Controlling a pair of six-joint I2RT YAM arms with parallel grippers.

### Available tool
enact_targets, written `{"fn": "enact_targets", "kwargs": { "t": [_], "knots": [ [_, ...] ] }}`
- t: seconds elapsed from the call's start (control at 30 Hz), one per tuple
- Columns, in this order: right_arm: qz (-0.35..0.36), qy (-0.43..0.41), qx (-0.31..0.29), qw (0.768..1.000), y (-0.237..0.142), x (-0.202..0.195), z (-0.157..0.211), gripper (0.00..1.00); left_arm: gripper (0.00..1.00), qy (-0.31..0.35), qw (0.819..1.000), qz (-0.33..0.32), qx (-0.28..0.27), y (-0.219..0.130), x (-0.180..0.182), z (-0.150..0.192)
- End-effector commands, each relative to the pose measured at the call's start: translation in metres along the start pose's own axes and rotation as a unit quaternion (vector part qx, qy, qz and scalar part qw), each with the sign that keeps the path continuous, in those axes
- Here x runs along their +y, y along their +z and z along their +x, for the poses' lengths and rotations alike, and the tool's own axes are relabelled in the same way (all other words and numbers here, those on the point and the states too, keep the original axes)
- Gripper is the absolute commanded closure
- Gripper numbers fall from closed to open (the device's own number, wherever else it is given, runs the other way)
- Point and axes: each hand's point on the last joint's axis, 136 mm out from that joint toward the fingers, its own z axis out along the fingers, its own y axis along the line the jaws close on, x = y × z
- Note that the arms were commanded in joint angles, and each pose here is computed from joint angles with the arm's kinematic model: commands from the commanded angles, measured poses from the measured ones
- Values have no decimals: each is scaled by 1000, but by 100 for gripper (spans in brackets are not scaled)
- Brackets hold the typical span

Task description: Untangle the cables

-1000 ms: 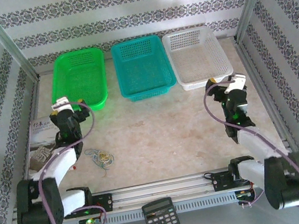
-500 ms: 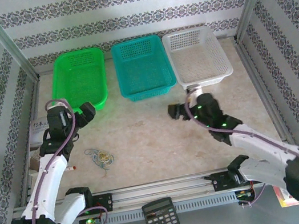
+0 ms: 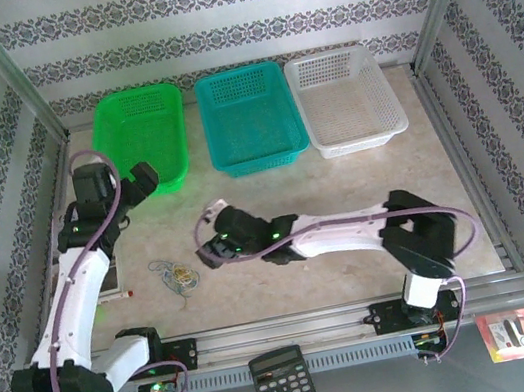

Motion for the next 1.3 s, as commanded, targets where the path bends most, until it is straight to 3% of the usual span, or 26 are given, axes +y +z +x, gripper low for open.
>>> {"fn": "enact_targets", "kwargs": {
  "t": [0.0, 0.23, 0.4, 0.57, 0.97, 1.27],
  "knots": [
    [1, -47, 11, 999, 23, 36, 6, 12, 0, -5, 1000, -8, -13, 2, -1, -26],
    [18, -112, 22, 993, 57, 76, 17, 9, 0, -30, 999, 25, -23, 4, -20, -58],
    [58, -114, 31, 991, 83, 59, 20, 8, 0, -28, 999, 34, -25, 0, -24, -63],
    [101, -80, 40, 991, 90, 17, 21, 9, 0, -6, 999, 39, -12, -6, -27, -60],
    [226, 21, 30, 974, 7, -127, 34, 10, 0, 28, 997, 74, 19, -7, -30, -32],
    [239, 52, 2, 970, -68, -159, 37, 4, 0, 47, 990, 123, 60, -10, -45, -4]
  ]
}}
